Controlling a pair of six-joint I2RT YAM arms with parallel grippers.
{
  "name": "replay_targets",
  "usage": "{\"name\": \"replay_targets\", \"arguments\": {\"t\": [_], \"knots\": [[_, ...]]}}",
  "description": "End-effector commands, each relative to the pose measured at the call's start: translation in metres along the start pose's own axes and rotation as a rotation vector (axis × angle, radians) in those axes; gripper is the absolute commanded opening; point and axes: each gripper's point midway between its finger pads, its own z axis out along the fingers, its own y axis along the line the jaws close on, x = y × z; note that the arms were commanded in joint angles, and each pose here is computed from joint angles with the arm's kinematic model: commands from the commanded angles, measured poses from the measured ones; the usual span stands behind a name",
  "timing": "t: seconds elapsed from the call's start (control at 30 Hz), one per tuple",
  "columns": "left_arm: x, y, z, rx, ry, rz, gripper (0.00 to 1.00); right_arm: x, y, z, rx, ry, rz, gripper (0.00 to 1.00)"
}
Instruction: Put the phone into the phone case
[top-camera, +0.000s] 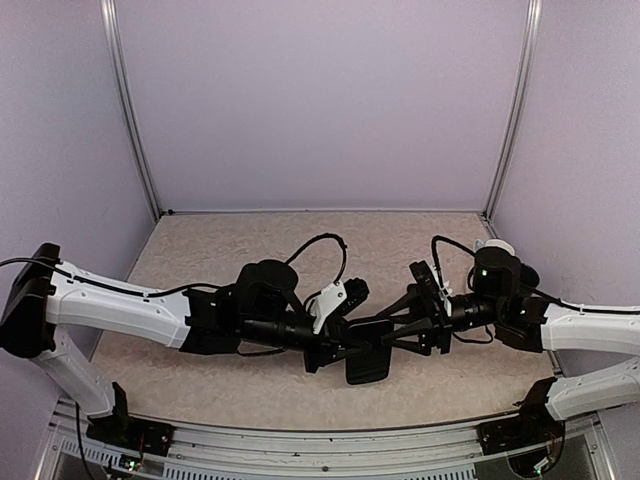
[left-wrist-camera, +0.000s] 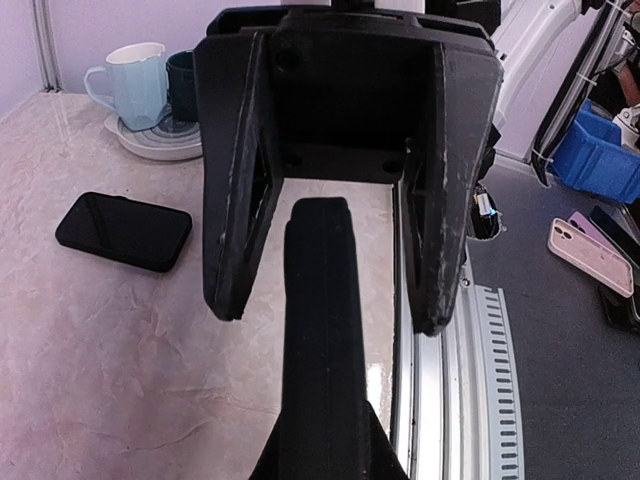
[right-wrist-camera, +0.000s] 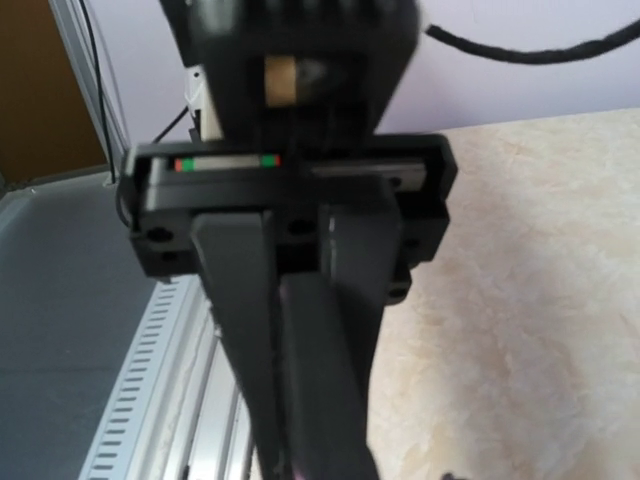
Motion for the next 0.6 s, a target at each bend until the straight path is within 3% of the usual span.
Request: {"name": "replay_targets", "arguments": {"t": [0.0, 0.13, 0.3, 0.5, 0.57], "knots": [[-0.041, -0.008, -0.001, 0.024, -0.116, 0.047, 0.00, -0.005, 0.001, 0.002, 0.005, 0.006, -0.034, 0.53], [-0.047, -0.009, -0.006, 0.019, -0.130, 0.065, 0.00, -0.003, 0.000, 0.002, 0.007, 0.013, -0.029, 0.50], [-0.039, -0.007, 0.000, 0.023, -0.105, 0.049, 0.00, -0.007, 0.004, 0.003, -0.020, -0.003, -0.020, 0.03], [-0.043, -0.006, -0.001, 0.009, -0.117, 0.038, 0.00, -0.014, 0.004, -0.002, 0.004, -0.028, -0.033, 0.00], [-0.043, -0.002, -0.003, -0.012, -0.126, 0.026, 0.11, -0.022, 0.007, -0.007, 0.021, -0.071, -0.064, 0.00]]}}
